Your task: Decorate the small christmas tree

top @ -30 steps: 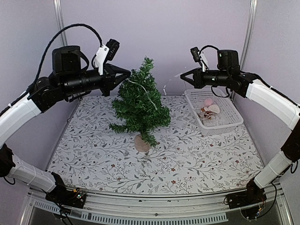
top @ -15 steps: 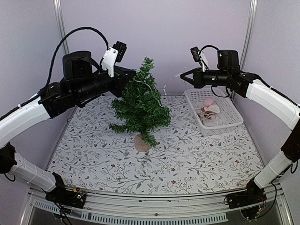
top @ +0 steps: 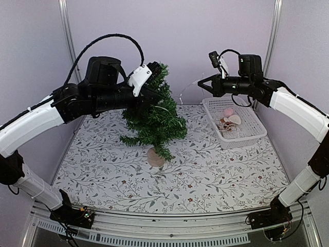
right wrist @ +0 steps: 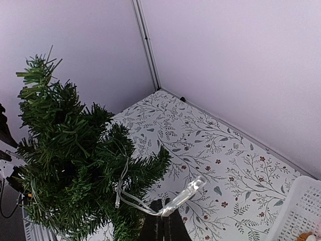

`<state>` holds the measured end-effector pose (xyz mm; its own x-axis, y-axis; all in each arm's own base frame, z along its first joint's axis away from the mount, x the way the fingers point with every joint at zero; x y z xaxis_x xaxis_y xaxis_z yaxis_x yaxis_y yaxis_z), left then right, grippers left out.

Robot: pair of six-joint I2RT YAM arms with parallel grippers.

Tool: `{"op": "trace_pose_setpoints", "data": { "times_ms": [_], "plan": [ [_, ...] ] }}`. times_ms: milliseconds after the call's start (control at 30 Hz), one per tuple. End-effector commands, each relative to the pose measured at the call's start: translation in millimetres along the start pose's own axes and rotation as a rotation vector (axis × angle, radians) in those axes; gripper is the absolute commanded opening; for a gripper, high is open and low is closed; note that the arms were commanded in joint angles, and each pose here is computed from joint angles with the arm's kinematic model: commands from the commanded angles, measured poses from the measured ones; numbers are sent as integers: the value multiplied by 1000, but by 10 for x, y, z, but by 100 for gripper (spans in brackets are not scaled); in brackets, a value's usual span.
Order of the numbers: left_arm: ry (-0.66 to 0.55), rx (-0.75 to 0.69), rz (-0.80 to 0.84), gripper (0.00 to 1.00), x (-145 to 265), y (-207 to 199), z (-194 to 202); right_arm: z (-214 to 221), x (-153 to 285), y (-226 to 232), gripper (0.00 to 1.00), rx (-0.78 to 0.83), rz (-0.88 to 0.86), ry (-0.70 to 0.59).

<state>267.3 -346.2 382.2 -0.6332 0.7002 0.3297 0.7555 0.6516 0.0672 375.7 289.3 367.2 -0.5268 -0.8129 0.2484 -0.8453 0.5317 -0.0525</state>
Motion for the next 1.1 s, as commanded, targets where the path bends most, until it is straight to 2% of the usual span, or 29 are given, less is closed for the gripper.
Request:
{"op": "trace_pose_setpoints", "data": {
  "times_ms": [0,200,267,333,433,600,767,1067],
  "plan": [
    [31,-52,3,18,135,-16,-84,-104,43,37,0,22,-4,-15],
    [79,-95,33,33,77,-146,-69,-82,47,71,0,52,-21,-8],
    [50,-90,70,41,124,-206,-174,-94,56,82,0,59,-28,-13],
    [-15,-89,111,44,209,-273,-382,-103,68,108,0,65,-39,-16],
    [-118,-94,126,44,260,-324,-735,-123,91,139,0,75,-53,-23],
    [-128,-163,115,41,-44,-485,-968,-148,130,195,0,88,-76,-33],
    [-115,-204,96,38,-405,-602,-1012,-156,198,258,0,95,-92,-52],
    [-97,-88,126,37,-750,-709,-917,-266,422,489,0,186,-141,-175]
  ]
}}
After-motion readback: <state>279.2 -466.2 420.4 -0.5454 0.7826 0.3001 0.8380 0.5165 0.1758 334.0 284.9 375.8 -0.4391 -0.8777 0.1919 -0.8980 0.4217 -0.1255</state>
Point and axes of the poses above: each gripper's point midway between its finger pads, its own x axis back along the fingers, its own y axis along the line the jaws close on, z = x × y, the point moved 1 cm from there along x, back along the fingers, and after that the axes turned 14 degrees about x, right-handed, at the moved point
